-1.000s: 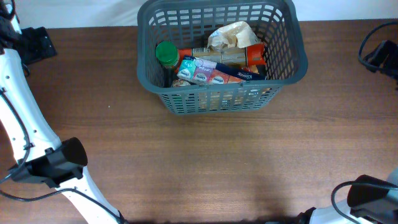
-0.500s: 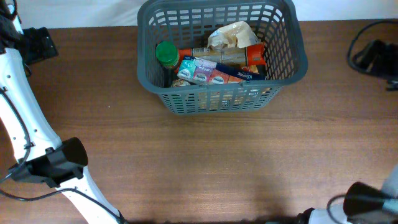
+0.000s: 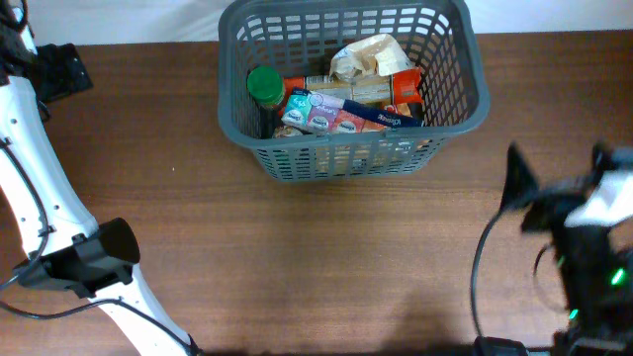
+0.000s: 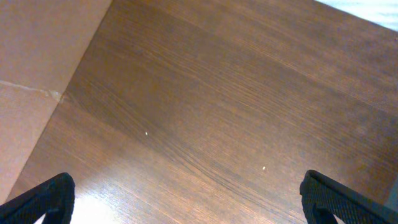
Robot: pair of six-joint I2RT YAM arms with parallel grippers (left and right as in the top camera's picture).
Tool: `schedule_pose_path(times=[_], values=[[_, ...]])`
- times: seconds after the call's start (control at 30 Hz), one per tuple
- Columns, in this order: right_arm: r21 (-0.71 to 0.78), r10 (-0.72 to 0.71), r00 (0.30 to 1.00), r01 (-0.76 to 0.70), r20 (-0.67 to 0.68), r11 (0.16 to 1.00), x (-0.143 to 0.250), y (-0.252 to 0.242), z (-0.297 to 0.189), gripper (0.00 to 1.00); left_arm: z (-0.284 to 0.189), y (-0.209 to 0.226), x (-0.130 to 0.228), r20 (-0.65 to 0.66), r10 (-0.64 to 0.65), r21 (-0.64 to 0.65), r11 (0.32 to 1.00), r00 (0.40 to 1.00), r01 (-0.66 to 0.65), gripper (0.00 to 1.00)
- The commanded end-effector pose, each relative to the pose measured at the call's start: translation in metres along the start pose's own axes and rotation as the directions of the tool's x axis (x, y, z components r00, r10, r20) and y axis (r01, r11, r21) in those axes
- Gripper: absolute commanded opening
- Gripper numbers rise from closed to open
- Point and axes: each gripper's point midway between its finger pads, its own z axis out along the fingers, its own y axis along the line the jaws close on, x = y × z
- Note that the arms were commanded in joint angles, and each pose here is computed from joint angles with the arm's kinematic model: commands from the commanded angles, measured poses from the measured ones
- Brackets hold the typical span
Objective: Pack container
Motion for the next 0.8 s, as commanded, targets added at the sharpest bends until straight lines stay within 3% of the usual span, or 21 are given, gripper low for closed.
schedule_pose_path(times=[0.0,0.17,0.23,0.6,0.77], values=[[0.014,-0.009,1.0,0.009,0.006,1.0,0.077,-0.001,-0.013,0.99,-0.003,0.0,0.0,0.005,-0.009,0.001,1.0,1.0,0.009,0.99],[0.014,-0.002,0.999,0.003,-0.038,1.0,0.171,-0.003,-0.01,0.99,-0.003,0.0,0.0,0.005,-0.009,0.001,1.0,1.0,0.009,0.99],[0.013,0.0,0.999,0.001,-0.05,1.0,0.191,-0.003,-0.009,0.99,-0.003,0.0,0.0,0.005,-0.009,0.001,1.0,1.0,0.009,0.99],[-0.026,0.008,0.991,-0.011,-0.133,1.0,0.237,0.003,-0.001,0.99,-0.003,0.0,0.0,0.005,-0.009,0.001,1.0,1.0,0.009,0.99],[-0.026,0.005,0.993,-0.008,-0.114,1.0,0.236,0.003,0.001,0.99,-0.003,0.0,0.0,0.005,-0.009,0.001,1.0,1.0,0.009,0.99]])
